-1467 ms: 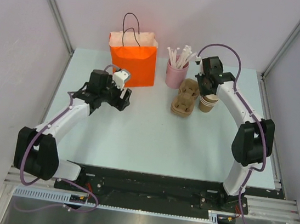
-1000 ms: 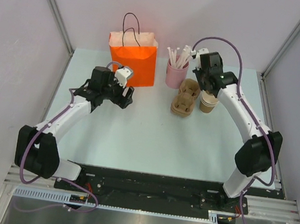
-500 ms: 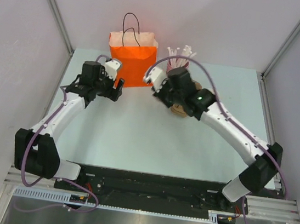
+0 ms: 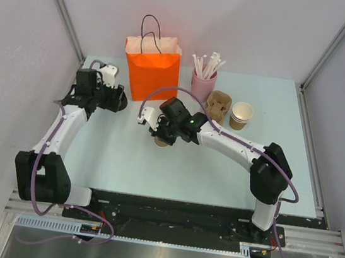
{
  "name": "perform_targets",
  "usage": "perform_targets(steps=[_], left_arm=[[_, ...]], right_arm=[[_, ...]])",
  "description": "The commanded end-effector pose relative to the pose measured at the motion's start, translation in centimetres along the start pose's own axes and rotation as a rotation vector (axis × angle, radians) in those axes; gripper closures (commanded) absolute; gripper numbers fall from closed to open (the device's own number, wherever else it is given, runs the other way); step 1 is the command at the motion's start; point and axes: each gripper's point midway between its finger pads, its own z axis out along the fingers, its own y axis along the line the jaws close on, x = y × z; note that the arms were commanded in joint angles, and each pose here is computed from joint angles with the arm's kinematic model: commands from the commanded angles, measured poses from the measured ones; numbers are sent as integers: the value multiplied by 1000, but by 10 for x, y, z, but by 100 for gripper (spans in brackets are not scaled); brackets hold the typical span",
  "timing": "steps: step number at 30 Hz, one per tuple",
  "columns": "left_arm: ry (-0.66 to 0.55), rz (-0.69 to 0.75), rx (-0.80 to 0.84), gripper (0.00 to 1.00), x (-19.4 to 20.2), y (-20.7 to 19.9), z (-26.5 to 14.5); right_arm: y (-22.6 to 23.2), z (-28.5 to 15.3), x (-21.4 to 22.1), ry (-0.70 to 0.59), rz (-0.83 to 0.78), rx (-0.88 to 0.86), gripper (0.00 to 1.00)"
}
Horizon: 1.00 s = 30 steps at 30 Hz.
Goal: Pack the takeout coffee
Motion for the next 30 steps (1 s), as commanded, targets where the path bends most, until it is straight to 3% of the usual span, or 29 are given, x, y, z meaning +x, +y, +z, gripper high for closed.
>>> perform_targets(steps=[1, 7, 11, 14, 23, 27, 30], left_arm=[[0, 63, -5, 13, 1, 6, -1], [50, 80, -23, 16, 10, 13, 13], [70, 113, -14, 24, 10, 15, 25], [77, 188, 21, 30, 7, 15, 39], [87, 395, 66, 40, -11, 25, 83], [94, 432, 85, 51, -13, 26, 96], [111, 427, 102, 51, -8, 24, 98]], right_arm=[[7, 15, -4, -24, -9, -31, 100], [11, 23, 11, 39, -12, -23, 96], [12, 20, 4, 23, -22, -14, 58], [15, 15, -7, -14, -28, -21, 47], [17, -18, -42, -131, -35, -34, 30], [17, -31, -49, -155, -31, -32, 28], [15, -38, -50, -160, -28, -26, 28]])
